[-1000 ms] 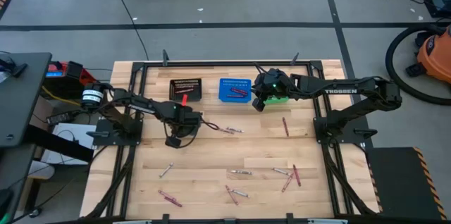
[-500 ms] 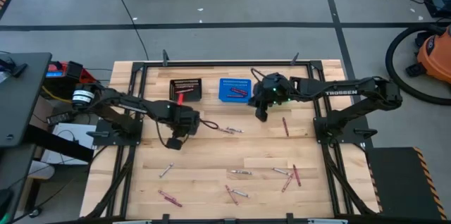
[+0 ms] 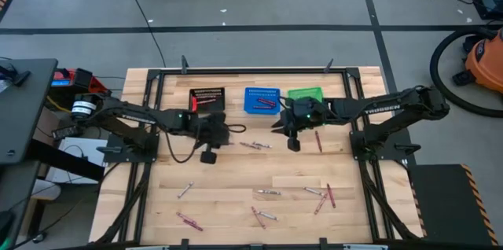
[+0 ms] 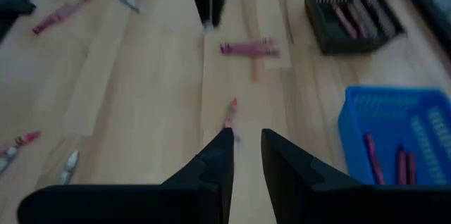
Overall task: Sort crayons
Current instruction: Put the white crayon into the green bin
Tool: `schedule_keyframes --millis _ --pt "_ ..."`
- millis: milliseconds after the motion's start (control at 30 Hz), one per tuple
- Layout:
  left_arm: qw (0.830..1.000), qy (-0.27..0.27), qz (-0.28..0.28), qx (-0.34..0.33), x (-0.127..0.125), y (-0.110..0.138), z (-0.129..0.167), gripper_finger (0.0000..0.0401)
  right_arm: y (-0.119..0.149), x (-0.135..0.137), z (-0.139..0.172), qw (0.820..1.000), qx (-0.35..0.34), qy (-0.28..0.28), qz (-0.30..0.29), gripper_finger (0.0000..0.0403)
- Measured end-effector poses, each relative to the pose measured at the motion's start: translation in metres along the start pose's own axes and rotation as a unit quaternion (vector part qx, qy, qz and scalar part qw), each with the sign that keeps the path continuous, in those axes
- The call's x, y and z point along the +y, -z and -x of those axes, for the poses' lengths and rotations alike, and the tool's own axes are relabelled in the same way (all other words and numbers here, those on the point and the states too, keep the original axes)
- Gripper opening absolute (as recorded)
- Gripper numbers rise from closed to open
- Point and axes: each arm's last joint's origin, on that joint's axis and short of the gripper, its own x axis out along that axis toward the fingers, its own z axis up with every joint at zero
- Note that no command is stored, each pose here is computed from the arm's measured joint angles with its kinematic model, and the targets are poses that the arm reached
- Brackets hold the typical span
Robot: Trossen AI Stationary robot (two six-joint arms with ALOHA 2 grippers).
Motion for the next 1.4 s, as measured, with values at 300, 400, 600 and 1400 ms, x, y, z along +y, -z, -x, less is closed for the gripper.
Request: schedule_keyframes --millis 300,400,600,1400 --pt "0.988 -0.039 0.003 -0.149 0.007 -0.028 0.005 0.0023 -0.007 0.008 -0.007 0.999 -0.040 0.000 0.019 0.0081" --pt "0.983 -0.045 0.004 -0.176 0.008 -0.034 0.006 0.0023 -0.007 0.010 -0.009 0.999 -0.040 -0.002 0.034 0.0081" --pt "0.971 -0.057 0.005 -0.231 0.010 -0.043 0.011 0.0023 -0.012 0.011 -0.008 0.997 -0.067 -0.002 0.042 0.0081" --pt "0.944 -0.098 0.035 -0.313 0.016 -0.058 0.021 0.0023 -0.032 0.013 -0.003 0.981 -0.174 0.000 0.080 0.0115"
